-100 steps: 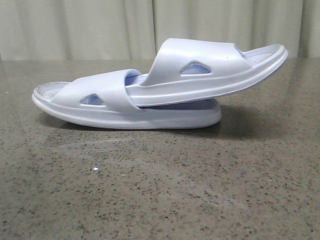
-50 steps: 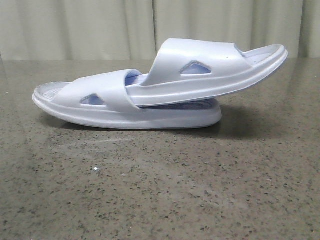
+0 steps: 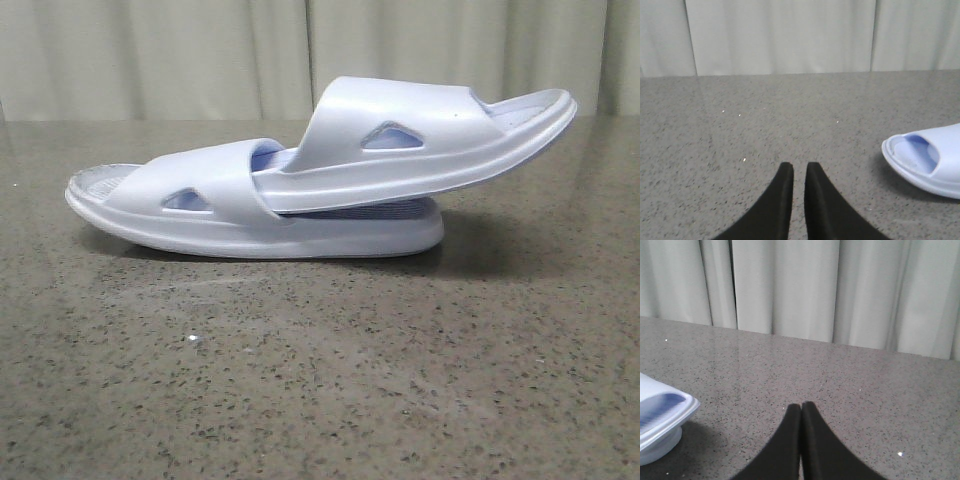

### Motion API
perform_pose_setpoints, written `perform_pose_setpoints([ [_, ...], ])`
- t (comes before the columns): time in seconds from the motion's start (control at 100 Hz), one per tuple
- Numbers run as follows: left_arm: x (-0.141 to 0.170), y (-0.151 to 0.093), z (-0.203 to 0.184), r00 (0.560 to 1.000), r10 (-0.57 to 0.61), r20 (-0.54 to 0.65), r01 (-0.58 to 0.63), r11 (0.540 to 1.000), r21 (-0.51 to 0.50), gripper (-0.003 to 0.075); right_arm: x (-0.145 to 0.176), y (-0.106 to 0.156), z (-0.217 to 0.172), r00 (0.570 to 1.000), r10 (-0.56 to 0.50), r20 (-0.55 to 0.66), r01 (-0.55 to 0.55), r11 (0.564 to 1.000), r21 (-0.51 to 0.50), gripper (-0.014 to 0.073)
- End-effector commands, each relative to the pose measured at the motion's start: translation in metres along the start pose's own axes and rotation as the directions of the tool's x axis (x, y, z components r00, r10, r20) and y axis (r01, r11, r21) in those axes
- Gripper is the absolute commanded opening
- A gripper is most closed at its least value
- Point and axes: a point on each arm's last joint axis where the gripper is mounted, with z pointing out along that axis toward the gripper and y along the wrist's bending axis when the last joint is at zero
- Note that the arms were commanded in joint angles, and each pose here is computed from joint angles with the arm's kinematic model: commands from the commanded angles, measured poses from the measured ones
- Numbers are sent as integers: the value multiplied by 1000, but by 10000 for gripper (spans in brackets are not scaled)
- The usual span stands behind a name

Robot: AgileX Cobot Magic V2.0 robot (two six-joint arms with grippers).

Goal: Insert blue slippers together front up

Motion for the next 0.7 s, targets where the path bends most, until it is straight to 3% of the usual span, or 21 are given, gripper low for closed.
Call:
perform_pose_setpoints([
  [0.0, -6, 3, -4, 997, -7, 76, 9, 999, -35, 16, -15, -1, -2, 995, -17, 94, 16, 1000, 8, -107],
  [0.29, 19, 5, -11, 990, 51, 129, -43, 997, -64, 16, -15, -1, -2, 995, -17, 94, 16, 1000, 8, -107],
  [0.69, 42, 10, -14, 985, 54, 167, -27, 987, -161, 16, -15, -1, -2, 995, -17, 94, 16, 1000, 8, -107],
])
